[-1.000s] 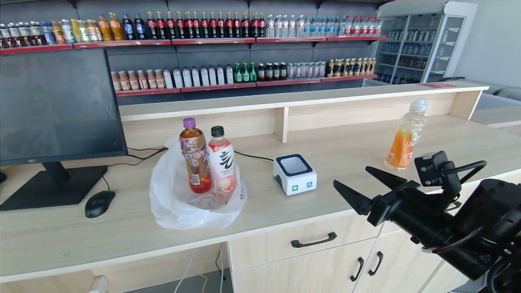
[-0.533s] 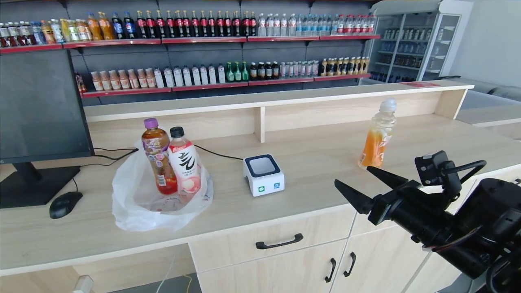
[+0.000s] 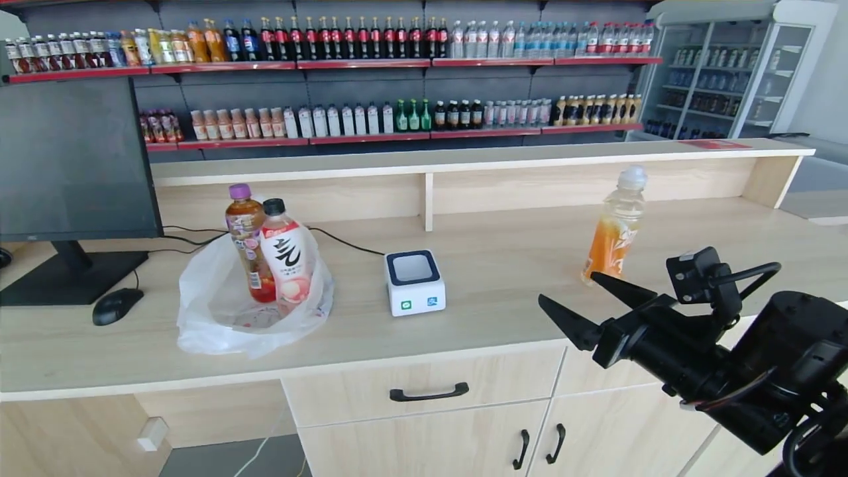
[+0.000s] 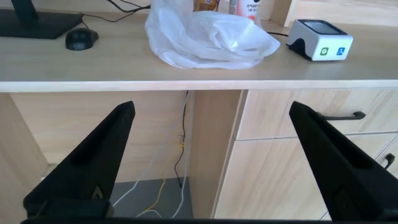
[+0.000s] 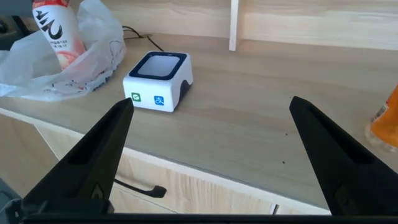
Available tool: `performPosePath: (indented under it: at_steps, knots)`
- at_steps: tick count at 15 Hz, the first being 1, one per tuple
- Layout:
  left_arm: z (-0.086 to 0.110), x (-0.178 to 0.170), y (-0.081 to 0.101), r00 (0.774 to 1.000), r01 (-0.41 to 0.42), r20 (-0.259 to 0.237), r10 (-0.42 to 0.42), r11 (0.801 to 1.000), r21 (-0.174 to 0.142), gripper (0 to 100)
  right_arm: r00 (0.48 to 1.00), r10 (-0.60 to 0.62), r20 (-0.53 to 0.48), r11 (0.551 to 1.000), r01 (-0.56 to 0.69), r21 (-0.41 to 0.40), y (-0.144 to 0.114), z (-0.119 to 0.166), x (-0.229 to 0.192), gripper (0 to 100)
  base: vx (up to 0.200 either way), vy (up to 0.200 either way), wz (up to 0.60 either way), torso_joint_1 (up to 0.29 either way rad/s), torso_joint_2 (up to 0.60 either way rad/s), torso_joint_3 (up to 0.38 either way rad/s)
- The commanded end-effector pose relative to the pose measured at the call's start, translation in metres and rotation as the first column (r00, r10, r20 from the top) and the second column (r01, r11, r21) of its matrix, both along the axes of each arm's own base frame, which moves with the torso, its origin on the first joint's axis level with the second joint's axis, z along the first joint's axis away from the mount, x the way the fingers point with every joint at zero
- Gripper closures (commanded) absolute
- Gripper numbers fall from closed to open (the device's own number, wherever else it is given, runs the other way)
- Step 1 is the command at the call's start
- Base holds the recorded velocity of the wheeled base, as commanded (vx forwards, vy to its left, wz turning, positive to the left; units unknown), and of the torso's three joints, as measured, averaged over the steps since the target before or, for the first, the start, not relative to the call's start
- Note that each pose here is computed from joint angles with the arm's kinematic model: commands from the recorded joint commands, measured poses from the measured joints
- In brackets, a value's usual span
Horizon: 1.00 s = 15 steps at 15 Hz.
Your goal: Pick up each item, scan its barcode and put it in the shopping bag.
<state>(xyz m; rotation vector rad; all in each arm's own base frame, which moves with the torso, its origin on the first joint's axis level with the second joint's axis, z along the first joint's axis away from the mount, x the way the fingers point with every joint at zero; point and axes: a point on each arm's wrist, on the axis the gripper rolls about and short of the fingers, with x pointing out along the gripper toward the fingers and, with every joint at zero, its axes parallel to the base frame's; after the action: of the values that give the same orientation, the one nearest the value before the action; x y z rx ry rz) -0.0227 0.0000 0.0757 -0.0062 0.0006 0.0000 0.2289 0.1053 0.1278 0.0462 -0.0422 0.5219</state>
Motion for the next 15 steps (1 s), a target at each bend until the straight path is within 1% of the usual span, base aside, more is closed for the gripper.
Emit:
performPosePath:
  at_steps: [1, 15]
  knots:
    - [0.0, 0.0, 0.0, 1.0, 0.0, 0.001, 0.0, 1.0, -0.001, 0, 1.0, 0.002, -0.008, 1.0, -0.002, -0.004, 0.0004, -0.0023, 0.0001, 0, 0.0, -0.2, 0.0, 0.002, 0.0, -0.002]
    - [0.0, 0.0, 0.0, 1.0, 0.0, 0.001, 0.0, 1.0, 0.0, 0, 0.999, 0.002, -0.042, 1.0, -0.002, -0.019, 0.0011, -0.011, 0.0018, 0, 0.0, -0.2, 0.0, 0.002, 0.0, 0.001]
